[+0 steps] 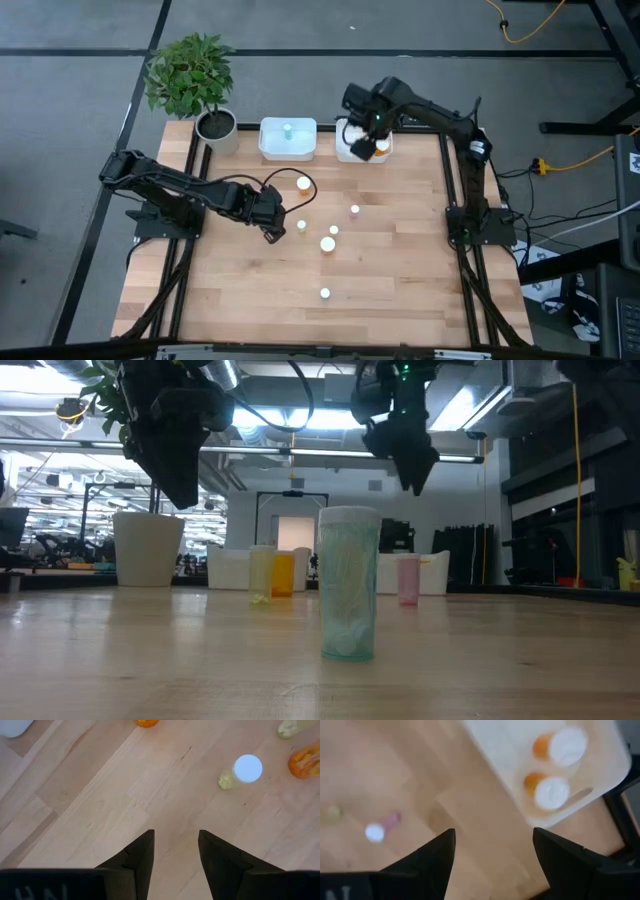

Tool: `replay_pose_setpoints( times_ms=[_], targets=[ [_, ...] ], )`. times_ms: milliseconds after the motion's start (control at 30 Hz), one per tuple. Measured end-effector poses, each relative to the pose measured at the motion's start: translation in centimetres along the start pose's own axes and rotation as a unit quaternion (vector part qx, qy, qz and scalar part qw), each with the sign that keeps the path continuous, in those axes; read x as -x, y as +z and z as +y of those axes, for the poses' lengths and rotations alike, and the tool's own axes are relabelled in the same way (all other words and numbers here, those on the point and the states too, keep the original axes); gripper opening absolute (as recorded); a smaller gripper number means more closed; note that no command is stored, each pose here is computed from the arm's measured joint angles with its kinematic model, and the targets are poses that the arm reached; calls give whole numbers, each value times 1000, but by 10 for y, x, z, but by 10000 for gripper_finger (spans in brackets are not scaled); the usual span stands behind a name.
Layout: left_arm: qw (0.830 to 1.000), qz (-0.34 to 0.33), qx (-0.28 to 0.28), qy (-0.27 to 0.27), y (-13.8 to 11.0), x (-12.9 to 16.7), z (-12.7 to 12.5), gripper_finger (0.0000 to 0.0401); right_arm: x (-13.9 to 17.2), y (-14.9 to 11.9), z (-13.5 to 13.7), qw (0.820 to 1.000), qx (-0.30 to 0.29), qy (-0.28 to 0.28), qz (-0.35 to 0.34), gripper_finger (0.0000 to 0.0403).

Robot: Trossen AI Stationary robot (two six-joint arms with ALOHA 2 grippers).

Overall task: Pick and place medicine bottles into bin by pill shape (circle, oval)
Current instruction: Put the top orange capsule bottle into the right white bin

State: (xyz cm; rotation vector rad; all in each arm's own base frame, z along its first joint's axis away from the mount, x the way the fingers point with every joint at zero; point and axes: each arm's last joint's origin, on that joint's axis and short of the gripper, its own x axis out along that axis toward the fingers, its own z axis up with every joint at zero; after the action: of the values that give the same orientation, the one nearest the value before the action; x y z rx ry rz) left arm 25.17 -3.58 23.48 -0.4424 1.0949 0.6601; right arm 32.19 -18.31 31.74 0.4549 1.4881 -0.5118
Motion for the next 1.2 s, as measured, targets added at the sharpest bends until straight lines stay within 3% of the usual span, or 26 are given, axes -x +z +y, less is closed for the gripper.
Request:
replay_pose_setpoints(
  times_ms=[167, 300, 633, 900, 1200],
  targets=[
    [1000, 0, 1, 0, 0, 0, 0, 147, -4, -36, 21, 1000, 15, -4, 26, 268],
    [1000, -2, 1, -2, 0, 0, 0, 147, -7, -72, 33, 1000, -1, -1, 8, 268],
    [1000, -11, 5, -8, 2, 0, -2, 147, -22, -157, 54, 987, -52, 68, -133, 268],
    [1000, -18, 8, -15, 3, 0, -3, 147, -47, -180, 64, 962, -93, 144, -212, 268],
    [999, -47, 18, -1, 8, -1, -2, 147, -55, -186, 73, 960, -103, 158, -207, 268]
  ],
)
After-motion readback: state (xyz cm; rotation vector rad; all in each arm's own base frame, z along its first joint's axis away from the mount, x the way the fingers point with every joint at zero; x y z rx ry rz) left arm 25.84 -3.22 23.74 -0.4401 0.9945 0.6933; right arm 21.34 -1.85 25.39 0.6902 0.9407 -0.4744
